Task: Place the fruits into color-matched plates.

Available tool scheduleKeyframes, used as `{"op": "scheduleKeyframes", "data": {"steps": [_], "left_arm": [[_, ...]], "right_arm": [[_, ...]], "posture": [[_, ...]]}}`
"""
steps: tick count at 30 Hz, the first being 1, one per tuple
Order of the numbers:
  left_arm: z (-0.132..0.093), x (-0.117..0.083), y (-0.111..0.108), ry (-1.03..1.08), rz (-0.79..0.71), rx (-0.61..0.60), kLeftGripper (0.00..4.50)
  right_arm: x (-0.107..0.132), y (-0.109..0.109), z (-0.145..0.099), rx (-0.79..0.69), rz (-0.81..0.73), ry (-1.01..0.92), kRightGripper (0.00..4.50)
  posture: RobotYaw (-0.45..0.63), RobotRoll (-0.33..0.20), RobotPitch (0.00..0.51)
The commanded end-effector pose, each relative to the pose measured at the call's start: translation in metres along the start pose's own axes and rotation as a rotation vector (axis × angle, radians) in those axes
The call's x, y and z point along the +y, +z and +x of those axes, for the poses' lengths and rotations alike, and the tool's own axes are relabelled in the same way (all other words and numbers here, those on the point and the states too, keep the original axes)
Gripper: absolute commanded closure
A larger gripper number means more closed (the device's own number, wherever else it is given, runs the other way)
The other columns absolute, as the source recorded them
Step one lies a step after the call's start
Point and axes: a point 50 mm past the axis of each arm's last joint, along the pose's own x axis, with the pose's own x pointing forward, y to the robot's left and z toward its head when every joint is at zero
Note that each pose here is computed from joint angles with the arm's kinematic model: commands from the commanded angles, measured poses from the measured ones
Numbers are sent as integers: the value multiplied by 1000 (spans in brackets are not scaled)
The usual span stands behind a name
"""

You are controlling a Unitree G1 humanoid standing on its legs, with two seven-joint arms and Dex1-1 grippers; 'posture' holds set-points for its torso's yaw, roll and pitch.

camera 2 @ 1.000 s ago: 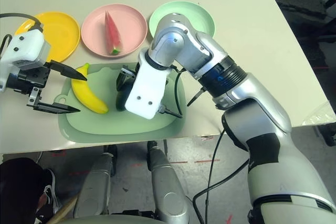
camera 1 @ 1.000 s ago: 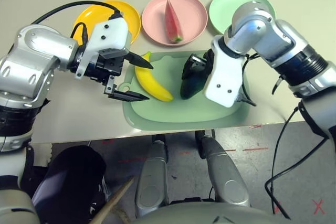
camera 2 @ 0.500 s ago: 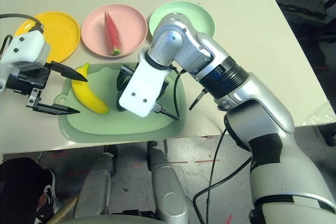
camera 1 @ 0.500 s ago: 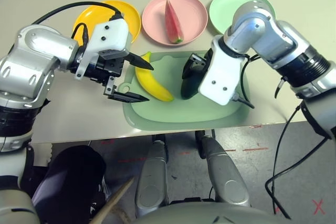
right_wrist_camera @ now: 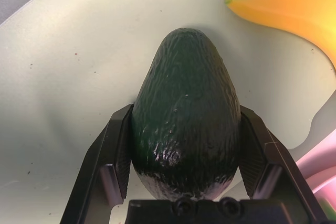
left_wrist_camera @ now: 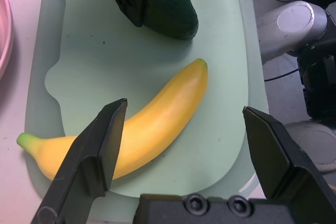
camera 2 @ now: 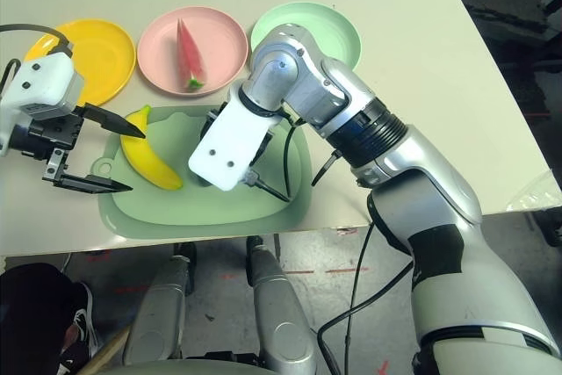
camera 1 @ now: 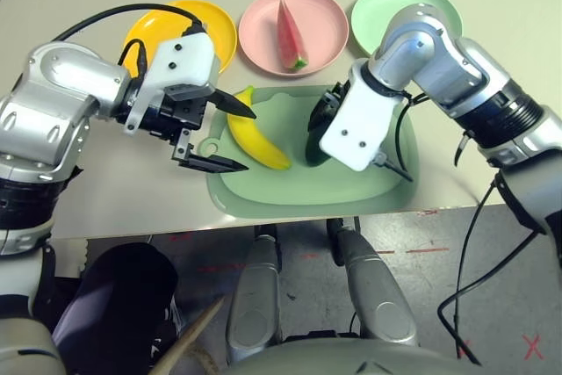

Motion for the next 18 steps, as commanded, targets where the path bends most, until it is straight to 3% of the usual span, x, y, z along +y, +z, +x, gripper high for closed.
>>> {"op": "scheduleKeyframes", "data": {"steps": [1, 9, 18], "left_arm": [[1, -5, 0, -25, 13, 14, 0], [2, -4, -3, -15, 2, -12, 0], [3, 10, 13, 105, 108, -113, 0]], "right_arm": [[0, 1, 1, -5, -5, -7, 1533], [-5, -6, -12, 14, 26, -34, 1533], [-11, -31, -40, 74, 168, -99, 1533]], "posture": [[-34, 0, 431], [-45, 0, 431], [-47, 0, 428]]}}
